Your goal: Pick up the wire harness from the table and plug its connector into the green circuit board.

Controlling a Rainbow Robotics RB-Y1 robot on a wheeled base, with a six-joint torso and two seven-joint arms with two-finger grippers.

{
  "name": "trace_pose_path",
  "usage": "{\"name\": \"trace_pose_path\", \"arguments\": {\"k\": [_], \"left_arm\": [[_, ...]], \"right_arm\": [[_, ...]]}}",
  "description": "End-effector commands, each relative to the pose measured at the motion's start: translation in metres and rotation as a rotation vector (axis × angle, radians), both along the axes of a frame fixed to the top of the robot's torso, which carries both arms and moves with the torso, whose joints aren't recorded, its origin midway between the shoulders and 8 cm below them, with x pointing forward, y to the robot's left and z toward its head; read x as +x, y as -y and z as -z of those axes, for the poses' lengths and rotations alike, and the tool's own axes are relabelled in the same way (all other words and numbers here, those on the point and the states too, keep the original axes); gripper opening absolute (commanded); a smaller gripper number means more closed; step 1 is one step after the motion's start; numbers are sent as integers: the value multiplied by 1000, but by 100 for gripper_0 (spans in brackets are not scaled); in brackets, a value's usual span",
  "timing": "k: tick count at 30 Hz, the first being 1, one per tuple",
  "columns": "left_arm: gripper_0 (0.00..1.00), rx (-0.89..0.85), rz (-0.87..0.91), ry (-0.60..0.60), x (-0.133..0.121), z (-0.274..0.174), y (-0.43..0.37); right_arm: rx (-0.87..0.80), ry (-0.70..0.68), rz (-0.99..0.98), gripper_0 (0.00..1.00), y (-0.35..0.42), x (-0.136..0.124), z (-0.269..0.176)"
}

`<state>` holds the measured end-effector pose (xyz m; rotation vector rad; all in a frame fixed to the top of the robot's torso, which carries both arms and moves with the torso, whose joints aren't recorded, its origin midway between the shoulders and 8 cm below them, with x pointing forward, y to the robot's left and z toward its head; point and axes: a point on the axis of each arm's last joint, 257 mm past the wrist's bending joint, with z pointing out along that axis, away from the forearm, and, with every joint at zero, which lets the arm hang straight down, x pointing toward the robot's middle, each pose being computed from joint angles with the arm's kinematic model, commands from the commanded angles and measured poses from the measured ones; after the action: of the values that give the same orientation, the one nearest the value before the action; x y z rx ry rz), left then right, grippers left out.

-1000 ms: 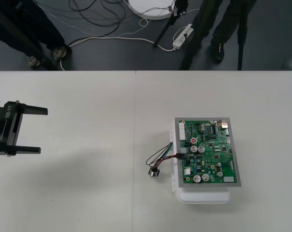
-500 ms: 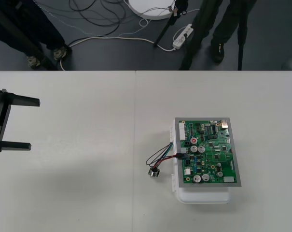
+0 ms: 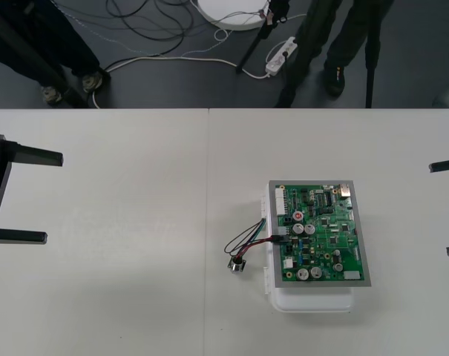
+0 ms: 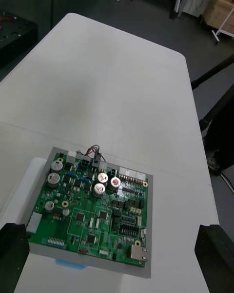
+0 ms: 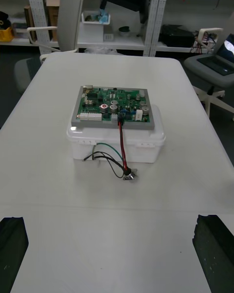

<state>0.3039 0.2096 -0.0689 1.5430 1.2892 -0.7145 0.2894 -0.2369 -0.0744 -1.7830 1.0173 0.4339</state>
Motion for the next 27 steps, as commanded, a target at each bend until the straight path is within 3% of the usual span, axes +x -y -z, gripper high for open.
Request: {"name": "trace_pose_path", "arguments": {"k": [1, 11, 27], "left_arm": [[100, 21, -39, -86, -19, 4, 4], [100, 48, -83, -37, -15, 16, 7], [100, 133, -127, 11, -4, 39, -7]], "right_arm": [[2, 51, -75, 100, -18, -9, -4], [-8, 25, -78, 100, -16, -12, -1], [-43, -217, -5, 100, -9, -27, 7]]}}
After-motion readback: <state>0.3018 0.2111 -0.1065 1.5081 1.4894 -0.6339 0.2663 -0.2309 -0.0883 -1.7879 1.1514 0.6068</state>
